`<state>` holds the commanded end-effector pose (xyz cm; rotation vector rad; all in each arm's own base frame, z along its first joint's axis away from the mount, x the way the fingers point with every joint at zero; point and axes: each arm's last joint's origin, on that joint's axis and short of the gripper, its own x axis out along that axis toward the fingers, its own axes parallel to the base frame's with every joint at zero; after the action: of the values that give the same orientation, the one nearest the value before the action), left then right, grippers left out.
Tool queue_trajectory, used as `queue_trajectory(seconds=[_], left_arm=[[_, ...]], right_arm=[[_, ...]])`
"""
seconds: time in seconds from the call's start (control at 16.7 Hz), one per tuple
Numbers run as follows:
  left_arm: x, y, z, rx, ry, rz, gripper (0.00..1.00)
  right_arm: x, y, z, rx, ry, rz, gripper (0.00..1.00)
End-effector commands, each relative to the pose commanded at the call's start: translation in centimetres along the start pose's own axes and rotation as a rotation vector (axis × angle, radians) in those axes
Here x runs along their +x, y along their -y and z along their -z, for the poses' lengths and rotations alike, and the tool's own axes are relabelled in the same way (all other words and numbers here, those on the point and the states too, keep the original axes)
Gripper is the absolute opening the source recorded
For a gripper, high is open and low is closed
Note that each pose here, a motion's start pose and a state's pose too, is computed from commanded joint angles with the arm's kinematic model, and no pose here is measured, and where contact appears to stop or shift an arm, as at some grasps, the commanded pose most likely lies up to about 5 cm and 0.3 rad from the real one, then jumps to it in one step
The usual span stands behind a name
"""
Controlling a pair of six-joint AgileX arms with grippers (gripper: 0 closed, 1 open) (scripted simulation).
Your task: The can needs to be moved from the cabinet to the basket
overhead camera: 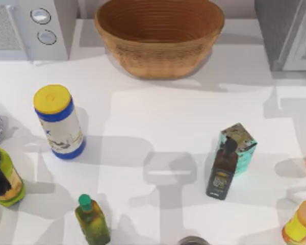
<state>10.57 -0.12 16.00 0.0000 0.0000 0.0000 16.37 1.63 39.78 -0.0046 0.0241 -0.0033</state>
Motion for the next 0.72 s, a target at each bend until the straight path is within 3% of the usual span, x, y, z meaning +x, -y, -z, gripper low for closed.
queue_trajectory(seconds=[0.36, 0.72], left_arm=[[0.0, 0.0, 0.0, 0.0, 0.0, 0.0, 1.0], [0.0, 0.0, 0.0, 0.0, 0.0, 0.0, 1.0]], right_arm=[[6.0, -1.9, -8.6, 0.001, 0.014, 0.001, 1.0], [9.0, -3.1, -11.4, 0.005, 0.024, -0.003, 1.0]])
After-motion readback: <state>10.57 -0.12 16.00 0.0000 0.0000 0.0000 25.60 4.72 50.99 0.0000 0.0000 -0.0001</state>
